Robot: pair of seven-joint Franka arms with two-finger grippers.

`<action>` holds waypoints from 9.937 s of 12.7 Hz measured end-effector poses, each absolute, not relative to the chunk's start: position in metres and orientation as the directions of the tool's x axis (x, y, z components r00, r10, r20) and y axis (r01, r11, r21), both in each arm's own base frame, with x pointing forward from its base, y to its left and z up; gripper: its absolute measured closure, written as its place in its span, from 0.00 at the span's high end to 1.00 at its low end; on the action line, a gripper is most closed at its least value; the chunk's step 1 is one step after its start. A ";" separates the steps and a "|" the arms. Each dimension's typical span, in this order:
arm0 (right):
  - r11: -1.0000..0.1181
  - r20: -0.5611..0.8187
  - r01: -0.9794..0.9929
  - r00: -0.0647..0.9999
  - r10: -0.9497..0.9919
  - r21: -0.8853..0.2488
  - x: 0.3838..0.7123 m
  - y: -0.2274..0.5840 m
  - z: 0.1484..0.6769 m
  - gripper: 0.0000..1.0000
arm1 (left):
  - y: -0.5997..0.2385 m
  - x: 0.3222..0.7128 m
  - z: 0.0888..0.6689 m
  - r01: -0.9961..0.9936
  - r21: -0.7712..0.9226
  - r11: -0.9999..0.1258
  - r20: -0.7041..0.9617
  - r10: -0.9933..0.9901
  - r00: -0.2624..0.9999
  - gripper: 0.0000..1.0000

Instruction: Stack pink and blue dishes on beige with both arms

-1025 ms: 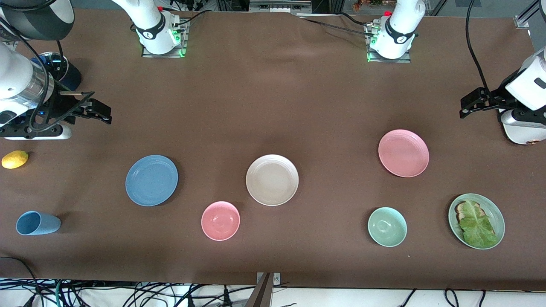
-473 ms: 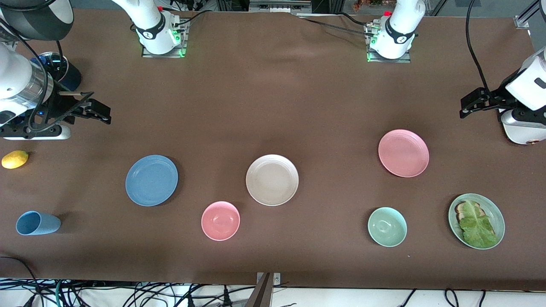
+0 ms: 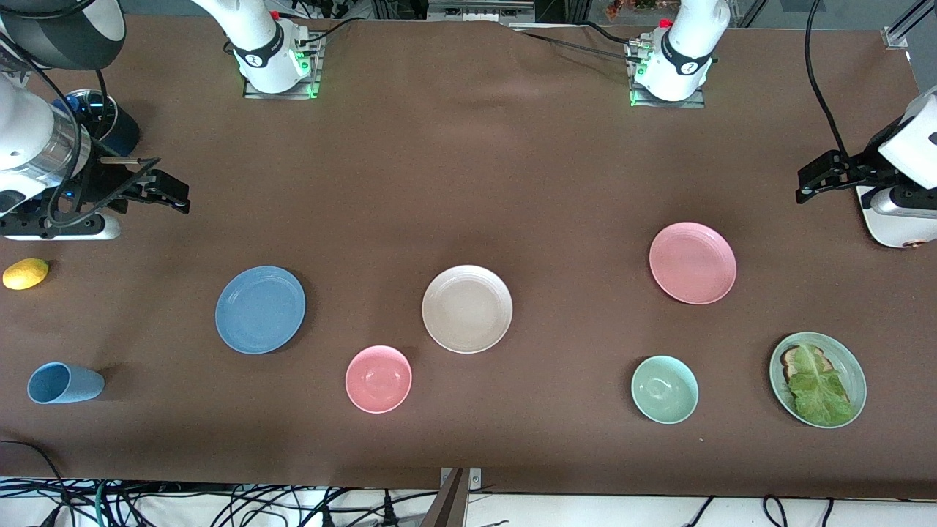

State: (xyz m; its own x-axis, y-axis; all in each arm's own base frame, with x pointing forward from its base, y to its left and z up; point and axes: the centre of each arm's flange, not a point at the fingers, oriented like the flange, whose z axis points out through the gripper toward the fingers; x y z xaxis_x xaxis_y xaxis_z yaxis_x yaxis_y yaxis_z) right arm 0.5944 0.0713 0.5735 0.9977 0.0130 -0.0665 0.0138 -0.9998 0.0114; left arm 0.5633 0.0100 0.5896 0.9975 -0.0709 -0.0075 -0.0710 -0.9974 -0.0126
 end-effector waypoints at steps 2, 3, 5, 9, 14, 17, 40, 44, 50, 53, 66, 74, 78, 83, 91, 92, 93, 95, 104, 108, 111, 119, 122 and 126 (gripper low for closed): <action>-1.000 -0.067 0.014 0.998 0.013 0.011 0.594 0.071 0.573 1.00 | 0.020 0.566 0.581 -0.053 -0.011 -0.999 -0.026 -0.053 0.998 1.00; -1.000 -0.068 0.013 0.998 0.012 0.012 0.594 0.071 0.573 1.00 | 0.027 0.572 0.563 -0.042 -0.007 -0.999 -0.058 -0.042 0.997 1.00; -1.000 -0.068 0.006 0.998 0.005 0.013 0.595 0.067 0.573 1.00 | 0.039 0.590 0.506 -0.026 0.006 -1.000 -0.153 -0.027 0.988 1.00; -1.000 -0.067 -0.003 0.998 -0.004 0.012 0.595 0.062 0.573 1.00 | 0.051 0.611 0.402 -0.007 0.027 -1.000 -0.309 -0.015 0.951 1.00; -1.000 -0.067 -0.003 0.998 -0.004 0.012 0.595 0.062 0.573 1.00 | 0.057 0.614 0.311 0.002 0.031 -1.000 -0.293 -0.007 0.956 1.00; -1.000 -0.066 -0.022 0.998 -0.023 0.015 0.598 0.052 0.571 1.00 | 0.069 0.599 0.276 0.017 0.023 -1.000 -0.250 0.011 0.968 1.00; -0.999 -0.007 -0.046 0.999 -0.046 0.015 0.620 0.016 0.557 1.00 | 0.082 0.553 0.191 -0.038 0.044 -0.998 -0.231 -0.047 0.972 0.09; -0.999 -0.035 -0.050 0.998 -0.050 0.021 0.630 0.014 0.533 1.00 | 0.056 0.579 0.229 -0.042 0.052 -0.998 -0.280 -0.055 0.958 0.06; -0.999 -0.098 0.029 0.995 0.025 0.032 0.662 0.026 0.433 1.00 | -0.045 0.606 0.295 0.074 0.129 -0.989 -0.294 0.034 0.955 0.06; -0.998 -0.054 0.057 0.997 0.055 0.034 0.663 0.025 0.367 1.00 | -0.123 0.613 0.319 0.121 0.211 -0.970 -0.283 0.058 0.957 0.06; -0.998 0.058 0.011 0.998 0.015 0.054 0.629 -0.023 0.213 0.98 | -0.372 0.608 0.238 0.221 0.242 -0.945 -0.226 0.167 0.960 0.06; -1.000 0.056 -0.022 0.998 -0.021 0.021 0.639 -0.020 0.197 0.73 | -0.366 0.630 0.230 0.247 0.240 -0.939 -0.168 0.210 0.963 0.58; -1.000 0.054 -0.019 0.998 -0.018 0.019 0.639 -0.019 0.195 0.40 | -0.364 0.635 0.242 0.241 0.201 -0.949 -0.114 0.222 0.968 1.00; -1.000 0.054 -0.014 0.998 -0.014 0.012 0.641 -0.015 0.202 0.05 | -0.330 0.650 0.269 0.283 0.158 -0.946 -0.111 0.267 0.957 1.00; -0.997 -0.028 0.077 0.997 0.077 -0.034 0.704 0.038 0.348 0.04 | -0.220 0.672 0.312 0.219 0.098 -0.971 -0.193 0.197 0.961 1.00; -0.995 -0.034 0.093 0.995 0.094 -0.036 0.705 0.049 0.357 0.04 | -0.203 0.674 0.316 0.202 0.095 -0.975 -0.208 0.179 0.962 1.00; -0.994 -0.041 0.107 0.993 0.109 -0.038 0.704 0.062 0.361 0.04 | -0.186 0.675 0.320 0.187 0.094 -0.978 -0.222 0.162 0.962 1.00; -0.994 -0.055 0.102 0.993 0.104 -0.040 0.701 0.096 0.368 0.04 | -0.153 0.678 0.327 0.165 0.097 -0.982 -0.239 0.138 0.961 1.00; -0.985 -0.049 -0.165 0.985 -0.163 -0.054 0.653 0.309 0.339 0.04 | -0.003 0.667 0.377 0.039 0.083 -0.996 -0.288 0.014 0.958 1.00; -0.972 -0.013 -0.224 0.975 -0.223 -0.077 0.622 0.390 0.305 0.04 | 0.020 0.641 0.441 0.017 0.055 -0.998 -0.225 0.004 0.974 1.00; -0.966 -0.034 -0.251 0.968 -0.250 -0.055 0.611 0.406 0.277 0.04 | 0.010 0.610 0.508 -0.001 0.031 -1.000 -0.145 -0.006 0.989 1.00; -0.959 -0.013 -0.273 0.962 -0.273 -0.073 0.604 0.424 0.264 0.04 | -0.012 0.563 0.589 -0.039 0.016 -0.999 -0.049 -0.040 0.998 1.00; -0.958 -0.012 -0.277 0.961 -0.277 -0.072 0.606 0.424 0.262 0.04 | -0.001 0.560 0.588 -0.028 0.016 -0.999 -0.055 -0.029 0.998 1.00; -0.956 -0.001 -0.283 0.959 -0.284 -0.082 0.607 0.425 0.254 0.04 | 0.000 0.560 0.586 -0.027 0.016 -1.000 -0.059 -0.028 0.998 1.00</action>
